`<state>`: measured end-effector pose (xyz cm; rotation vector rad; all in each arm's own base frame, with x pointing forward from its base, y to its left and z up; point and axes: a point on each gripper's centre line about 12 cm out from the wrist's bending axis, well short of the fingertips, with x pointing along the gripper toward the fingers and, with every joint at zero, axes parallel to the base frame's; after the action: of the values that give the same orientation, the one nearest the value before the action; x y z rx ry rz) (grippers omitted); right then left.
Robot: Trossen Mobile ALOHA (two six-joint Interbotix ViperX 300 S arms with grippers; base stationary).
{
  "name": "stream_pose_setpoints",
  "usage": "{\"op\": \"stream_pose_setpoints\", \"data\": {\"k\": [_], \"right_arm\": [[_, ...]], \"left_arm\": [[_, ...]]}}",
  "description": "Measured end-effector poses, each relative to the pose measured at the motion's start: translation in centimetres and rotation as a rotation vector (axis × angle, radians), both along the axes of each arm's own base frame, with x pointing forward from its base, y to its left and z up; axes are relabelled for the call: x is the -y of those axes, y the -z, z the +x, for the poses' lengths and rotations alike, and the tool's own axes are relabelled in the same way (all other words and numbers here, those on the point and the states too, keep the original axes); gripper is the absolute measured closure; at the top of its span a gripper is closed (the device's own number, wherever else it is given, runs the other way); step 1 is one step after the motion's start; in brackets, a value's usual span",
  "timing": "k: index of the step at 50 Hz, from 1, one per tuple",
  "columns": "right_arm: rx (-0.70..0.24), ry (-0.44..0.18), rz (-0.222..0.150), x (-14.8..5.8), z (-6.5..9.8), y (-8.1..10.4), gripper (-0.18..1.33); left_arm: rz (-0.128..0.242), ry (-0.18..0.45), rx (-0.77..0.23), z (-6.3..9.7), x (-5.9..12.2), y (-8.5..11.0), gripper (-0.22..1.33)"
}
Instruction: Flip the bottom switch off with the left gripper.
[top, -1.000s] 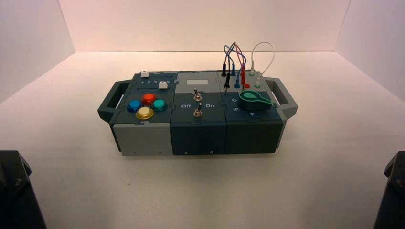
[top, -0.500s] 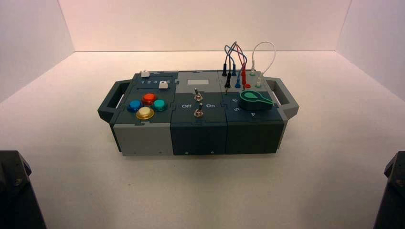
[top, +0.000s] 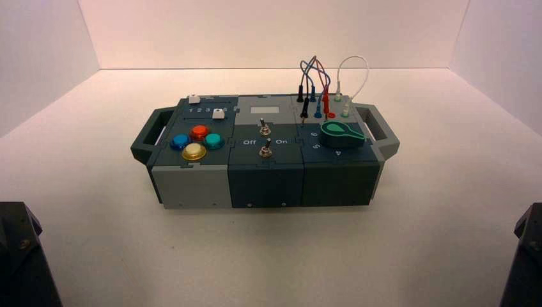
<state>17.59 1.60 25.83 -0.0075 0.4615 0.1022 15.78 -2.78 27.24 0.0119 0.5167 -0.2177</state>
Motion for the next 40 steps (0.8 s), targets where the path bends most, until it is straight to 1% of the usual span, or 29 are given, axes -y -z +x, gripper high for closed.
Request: {"op": "stream_pose_setpoints", "data": {"k": [6,7,8,11,14,16,21,24,26,32,34,36,38,39,40], "right_arm": [[-0.081,-0.012,0.009,-0.2,-0.4,0.1,1.28],[-0.085,-0.012,0.012,-0.2,-0.5,0.1,1.28],[-0.094,-0.014,0.013,-0.2,-0.5,0.1,1.28],[-0.138,-0.020,0.032,-0.4,-0.8,0.2,1.28],[-0.164,-0.025,0.042,-0.5,-0.9,0.2,1.29],[-0.195,-0.030,0.051,-0.6,-0.9,0.1,1.29],[-0.244,-0.038,0.052,-0.8,-0.8,-0.2,1.29],[-0.297,-0.046,0.050,-0.9,-0.7,-0.4,1.29],[-0.316,-0.049,0.048,-0.9,-0.6,-0.4,1.29],[-0.388,-0.067,0.036,-1.1,-0.3,-1.2,1.29],[-0.397,-0.069,0.035,-1.1,-0.2,-1.4,1.29],[-0.429,-0.074,0.032,-1.1,-0.1,-1.6,1.29],[-0.441,-0.076,0.032,-1.1,0.0,-1.7,1.29],[-0.450,-0.078,0.031,-1.2,0.0,-1.8,1.29],[-0.471,-0.082,0.028,-1.2,0.1,-1.9,1.29]], "left_arm": [[0.003,0.029,-0.068,-0.2,0.3,0.0,1.28],[0.004,0.039,-0.092,-0.2,0.5,0.0,1.28],[0.004,0.040,-0.093,-0.2,0.5,0.0,1.28],[0.002,0.060,-0.150,-0.2,0.7,0.2,1.28],[-0.003,0.071,-0.178,-0.2,0.9,0.3,1.28],[-0.012,0.085,-0.212,-0.2,1.1,0.4,1.28],[-0.034,0.106,-0.264,-0.2,1.6,0.6,1.28],[-0.056,0.129,-0.311,-0.2,2.0,0.5,1.28],[-0.061,0.138,-0.326,-0.2,2.2,0.4,1.28],[-0.093,0.182,-0.436,-0.1,3.0,0.3,1.28],[-0.097,0.188,-0.452,-0.1,3.1,0.2,1.28],[-0.111,0.201,-0.493,0.0,3.4,0.1,1.28],[-0.118,0.214,-0.524,0.0,3.6,0.1,1.28],[-0.118,0.214,-0.524,0.0,3.6,0.1,1.28],[-0.124,0.221,-0.554,0.0,3.7,0.3,1.28]]}}
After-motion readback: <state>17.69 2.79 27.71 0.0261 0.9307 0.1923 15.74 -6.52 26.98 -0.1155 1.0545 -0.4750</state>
